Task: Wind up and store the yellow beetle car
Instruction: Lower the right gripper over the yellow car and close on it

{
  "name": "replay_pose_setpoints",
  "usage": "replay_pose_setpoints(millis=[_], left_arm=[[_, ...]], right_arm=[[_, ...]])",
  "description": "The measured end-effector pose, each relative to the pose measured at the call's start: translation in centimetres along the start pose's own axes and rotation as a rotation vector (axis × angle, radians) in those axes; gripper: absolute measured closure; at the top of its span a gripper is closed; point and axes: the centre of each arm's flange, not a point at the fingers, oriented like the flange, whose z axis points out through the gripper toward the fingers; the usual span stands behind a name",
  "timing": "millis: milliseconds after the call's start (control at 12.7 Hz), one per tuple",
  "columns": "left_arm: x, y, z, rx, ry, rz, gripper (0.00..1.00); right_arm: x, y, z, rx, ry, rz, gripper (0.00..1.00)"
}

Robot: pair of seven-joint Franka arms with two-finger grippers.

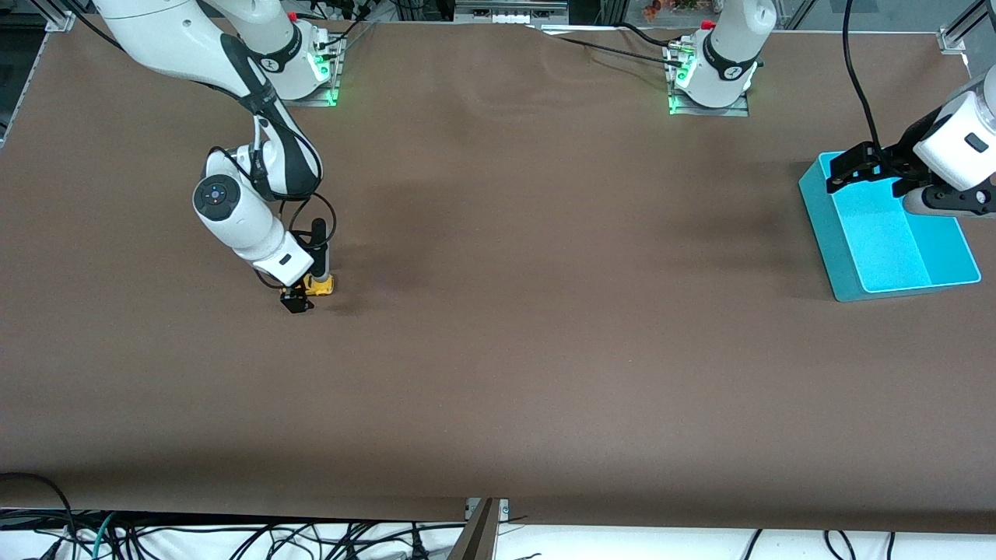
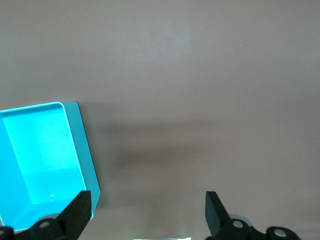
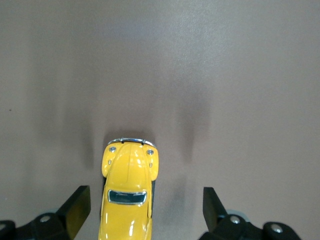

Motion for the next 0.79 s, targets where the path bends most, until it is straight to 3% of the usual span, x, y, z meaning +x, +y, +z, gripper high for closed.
replay_pose_setpoints(millis=[553, 632, 789], left_arm=[[0.0, 0.0, 0.0, 0.0, 0.0, 0.0, 0.0], [0.0, 0.0, 0.0, 0.0, -0.001, 0.0, 0.0], [0.0, 0.0, 0.1, 0.0, -0.001, 0.0, 0.0]], right_arm=[[-2.7, -0.3, 0.3, 0.015, -0.01, 0.019, 0.02], [-2.8, -0.4, 0.4, 0.018, -0.011, 0.02, 0.07], [-2.8, -0.5, 0.5, 0.03, -0.011, 0.02, 0.32]])
